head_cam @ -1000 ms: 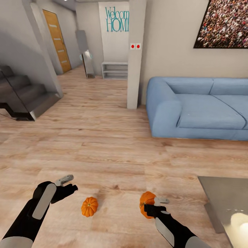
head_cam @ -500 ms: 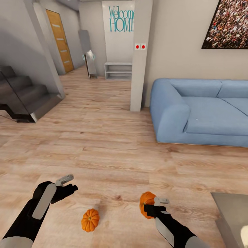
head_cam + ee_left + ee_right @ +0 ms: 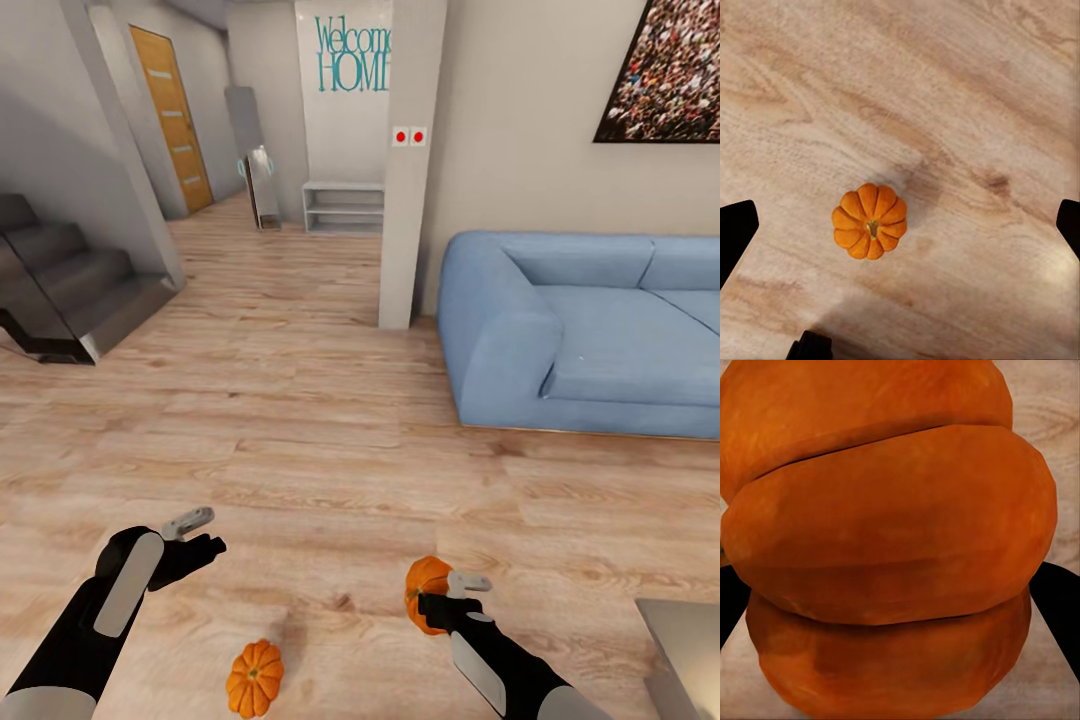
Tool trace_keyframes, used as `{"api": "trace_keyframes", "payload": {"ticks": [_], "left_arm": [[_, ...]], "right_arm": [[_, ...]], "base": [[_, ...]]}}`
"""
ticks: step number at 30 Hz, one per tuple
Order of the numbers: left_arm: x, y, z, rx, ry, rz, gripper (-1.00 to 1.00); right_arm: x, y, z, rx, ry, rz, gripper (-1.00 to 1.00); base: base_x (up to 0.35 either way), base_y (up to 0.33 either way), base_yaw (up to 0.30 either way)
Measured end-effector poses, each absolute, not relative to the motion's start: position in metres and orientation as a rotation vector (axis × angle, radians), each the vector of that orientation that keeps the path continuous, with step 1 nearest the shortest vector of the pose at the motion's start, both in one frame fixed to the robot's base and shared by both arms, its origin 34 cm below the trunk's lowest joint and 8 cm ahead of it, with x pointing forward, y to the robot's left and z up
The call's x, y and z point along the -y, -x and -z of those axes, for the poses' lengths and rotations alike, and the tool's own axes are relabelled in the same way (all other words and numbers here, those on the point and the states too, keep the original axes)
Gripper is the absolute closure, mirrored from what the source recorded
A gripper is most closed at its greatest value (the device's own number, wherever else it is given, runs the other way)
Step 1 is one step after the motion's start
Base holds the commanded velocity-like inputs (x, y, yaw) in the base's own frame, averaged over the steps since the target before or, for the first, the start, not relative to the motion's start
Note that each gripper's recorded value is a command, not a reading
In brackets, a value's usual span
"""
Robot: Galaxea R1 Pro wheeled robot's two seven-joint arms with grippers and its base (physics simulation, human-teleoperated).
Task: Place each of the two pumpkins and all three candles from the living room inside a cabinet in the living room (use any cabinet), then make sure every cabinet is closed, and position the cauldron so it is next to a table in the living room.
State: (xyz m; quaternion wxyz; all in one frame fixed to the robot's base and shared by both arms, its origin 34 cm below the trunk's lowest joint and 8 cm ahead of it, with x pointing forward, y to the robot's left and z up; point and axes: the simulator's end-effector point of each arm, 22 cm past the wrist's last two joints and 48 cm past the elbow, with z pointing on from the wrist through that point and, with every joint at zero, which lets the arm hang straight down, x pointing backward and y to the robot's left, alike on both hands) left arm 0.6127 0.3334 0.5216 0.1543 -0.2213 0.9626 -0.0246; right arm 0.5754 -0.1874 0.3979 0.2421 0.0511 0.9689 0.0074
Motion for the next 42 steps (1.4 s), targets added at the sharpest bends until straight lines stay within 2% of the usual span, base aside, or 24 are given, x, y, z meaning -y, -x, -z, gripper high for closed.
{"api": "trace_keyframes", "payload": {"ticks": [15,34,42], "left_arm": [[-0.333,-0.613,-0.522,-2.759,0.633,0.070,-1.00],[-0.336,-0.607,-0.495,-2.761,0.644,0.065,-1.00],[-0.348,-0.597,-0.470,-2.779,0.662,0.035,-1.00]], "right_arm": [[0.187,-0.576,-0.398,-2.648,-0.139,-0.021,1.00],[0.187,-0.575,-0.378,-2.638,-0.140,-0.024,1.00],[0.147,-0.620,-0.407,-2.491,-0.137,-0.157,1.00]], "base": [[0.106,0.000,0.000],[0.005,0.000,0.000],[0.000,0.000,0.000]]}}
